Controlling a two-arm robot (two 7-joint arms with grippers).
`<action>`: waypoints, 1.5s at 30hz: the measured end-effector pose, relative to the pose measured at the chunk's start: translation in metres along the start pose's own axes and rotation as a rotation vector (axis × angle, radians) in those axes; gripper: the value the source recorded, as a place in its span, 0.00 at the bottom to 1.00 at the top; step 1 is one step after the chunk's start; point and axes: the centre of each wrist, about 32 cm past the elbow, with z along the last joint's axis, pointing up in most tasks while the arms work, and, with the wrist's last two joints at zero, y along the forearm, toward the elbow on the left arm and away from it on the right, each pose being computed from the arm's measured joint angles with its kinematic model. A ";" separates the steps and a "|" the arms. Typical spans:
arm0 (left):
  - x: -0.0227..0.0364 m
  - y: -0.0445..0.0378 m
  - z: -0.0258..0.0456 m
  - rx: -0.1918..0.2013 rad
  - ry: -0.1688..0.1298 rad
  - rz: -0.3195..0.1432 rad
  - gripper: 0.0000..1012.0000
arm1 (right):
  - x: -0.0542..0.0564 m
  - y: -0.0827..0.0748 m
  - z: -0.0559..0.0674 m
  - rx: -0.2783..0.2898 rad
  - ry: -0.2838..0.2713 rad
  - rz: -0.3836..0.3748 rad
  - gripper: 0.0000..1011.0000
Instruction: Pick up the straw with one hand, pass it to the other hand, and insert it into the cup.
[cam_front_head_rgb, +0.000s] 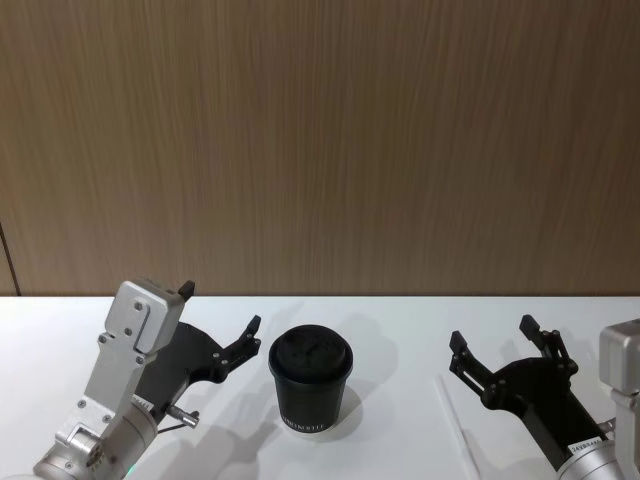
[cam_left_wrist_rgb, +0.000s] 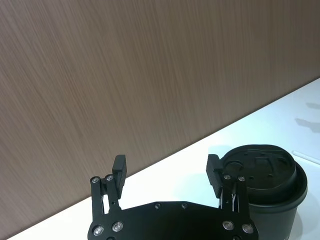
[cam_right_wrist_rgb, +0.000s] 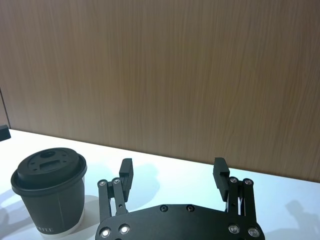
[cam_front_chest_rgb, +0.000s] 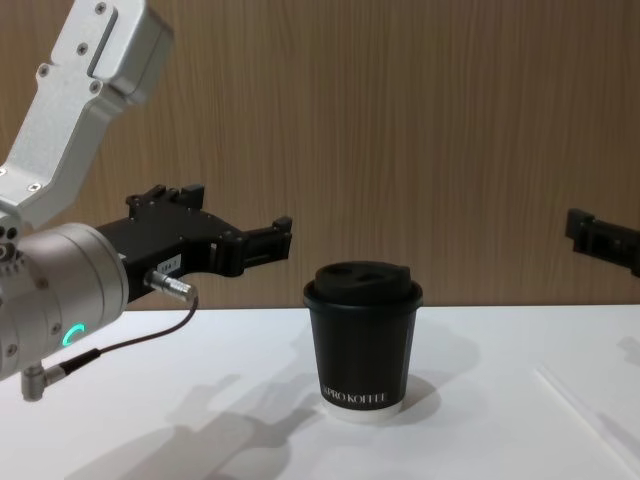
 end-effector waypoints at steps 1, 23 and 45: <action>0.0000 0.0000 0.0000 0.000 0.000 0.000 0.99 | 0.000 0.000 0.000 0.000 0.000 0.000 0.99; 0.0000 0.0000 0.0000 0.000 0.000 0.000 0.99 | 0.000 0.000 0.000 0.000 0.000 0.000 0.99; 0.0000 0.0000 0.0000 0.000 0.000 0.000 0.99 | 0.005 0.000 0.011 -0.027 -0.003 0.013 0.99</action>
